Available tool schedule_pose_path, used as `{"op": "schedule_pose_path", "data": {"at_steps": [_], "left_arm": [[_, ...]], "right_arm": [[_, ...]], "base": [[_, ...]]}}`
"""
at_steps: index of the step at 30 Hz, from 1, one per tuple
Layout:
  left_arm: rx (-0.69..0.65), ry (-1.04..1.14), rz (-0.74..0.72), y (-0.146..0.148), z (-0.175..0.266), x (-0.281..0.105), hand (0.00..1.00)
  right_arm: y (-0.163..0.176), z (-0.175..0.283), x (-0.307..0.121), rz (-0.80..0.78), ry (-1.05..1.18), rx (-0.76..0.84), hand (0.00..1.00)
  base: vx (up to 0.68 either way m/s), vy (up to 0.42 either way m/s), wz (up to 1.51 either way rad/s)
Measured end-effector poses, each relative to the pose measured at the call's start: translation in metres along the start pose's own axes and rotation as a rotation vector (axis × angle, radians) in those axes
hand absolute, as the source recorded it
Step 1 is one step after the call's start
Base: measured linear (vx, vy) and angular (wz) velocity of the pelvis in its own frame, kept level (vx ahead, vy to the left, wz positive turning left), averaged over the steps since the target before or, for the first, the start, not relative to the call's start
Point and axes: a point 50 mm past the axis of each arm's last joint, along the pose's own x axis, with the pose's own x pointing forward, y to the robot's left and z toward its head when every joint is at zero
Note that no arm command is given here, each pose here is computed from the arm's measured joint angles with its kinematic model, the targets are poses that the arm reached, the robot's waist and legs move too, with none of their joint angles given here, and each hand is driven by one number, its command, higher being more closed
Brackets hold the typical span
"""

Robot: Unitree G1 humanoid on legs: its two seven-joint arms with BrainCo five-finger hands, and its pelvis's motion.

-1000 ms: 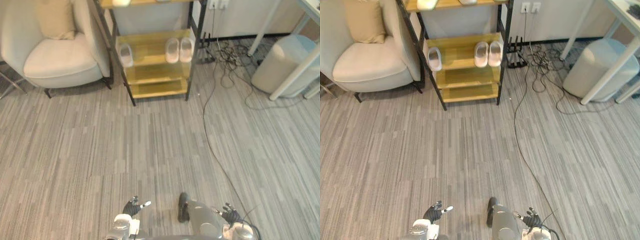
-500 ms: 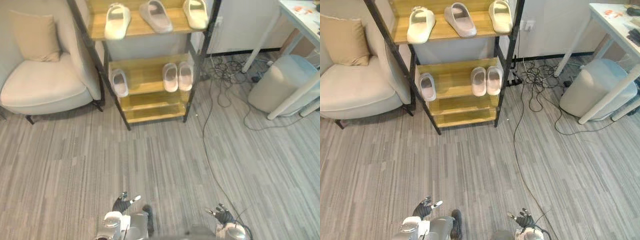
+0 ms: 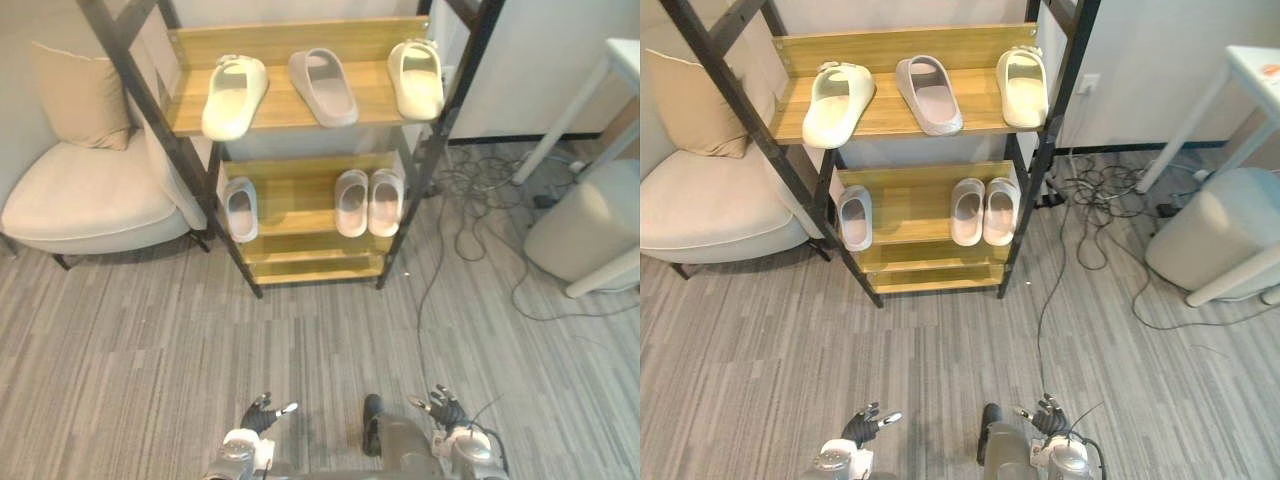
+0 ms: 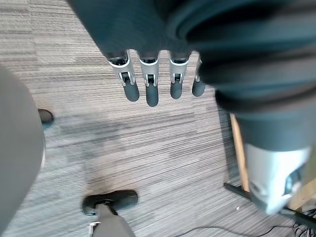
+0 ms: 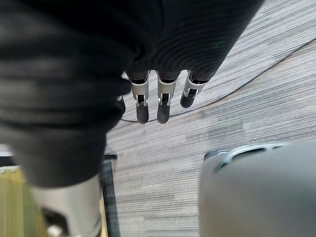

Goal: Organize the slippers on the shoe rack

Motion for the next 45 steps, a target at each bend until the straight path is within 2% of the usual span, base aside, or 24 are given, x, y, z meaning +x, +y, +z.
{"op": "schedule_pose_path", "data": {"at_steps": [2, 10, 12, 15, 18, 25, 29, 35, 45], "left_arm": [[-0.035, -0.013, 0.015, 0.002, 0.003, 0.001, 0.00], [-0.037, -0.043, 0.010, 0.000, 0.010, 0.001, 0.00], [-0.030, -0.042, 0.021, 0.005, 0.009, 0.001, 0.00], [0.010, -0.031, 0.065, 0.027, 0.009, 0.001, 0.00], [0.012, -0.009, 0.073, 0.030, 0.002, 0.000, 0.00], [0.077, 0.029, 0.040, 0.025, -0.007, -0.002, 0.00], [0.070, 0.043, 0.038, 0.023, -0.011, -0.003, 0.00], [0.045, 0.058, -0.016, -0.001, -0.018, -0.005, 0.00], [0.052, 0.058, -0.013, 0.003, -0.016, -0.004, 0.00]], "right_arm": [[0.000, -0.007, -0.002, 0.000, 0.021, -0.005, 0.00], [-0.005, -0.017, -0.005, -0.019, 0.063, -0.011, 0.00], [-0.001, -0.019, -0.005, -0.009, 0.071, -0.017, 0.00], [0.024, -0.023, -0.007, 0.052, 0.080, -0.002, 0.00], [0.026, -0.023, -0.007, 0.062, 0.082, -0.010, 0.00], [0.029, -0.015, -0.004, 0.083, 0.054, -0.044, 0.00], [0.026, -0.020, -0.007, 0.073, 0.068, -0.036, 0.00], [0.009, -0.024, -0.008, 0.037, 0.082, -0.066, 0.00], [0.017, -0.031, -0.011, 0.055, 0.094, -0.062, 0.00]], "base": [[0.35, -0.188, 0.39], [0.24, 0.077, -0.17], [0.27, 0.190, -0.22], [0.27, 0.124, 0.06], [0.17, 0.122, -0.25], [0.22, 0.058, 0.00], [0.29, -0.176, 0.51], [0.20, -0.085, -0.01], [0.03, 0.089, -0.04]]}}
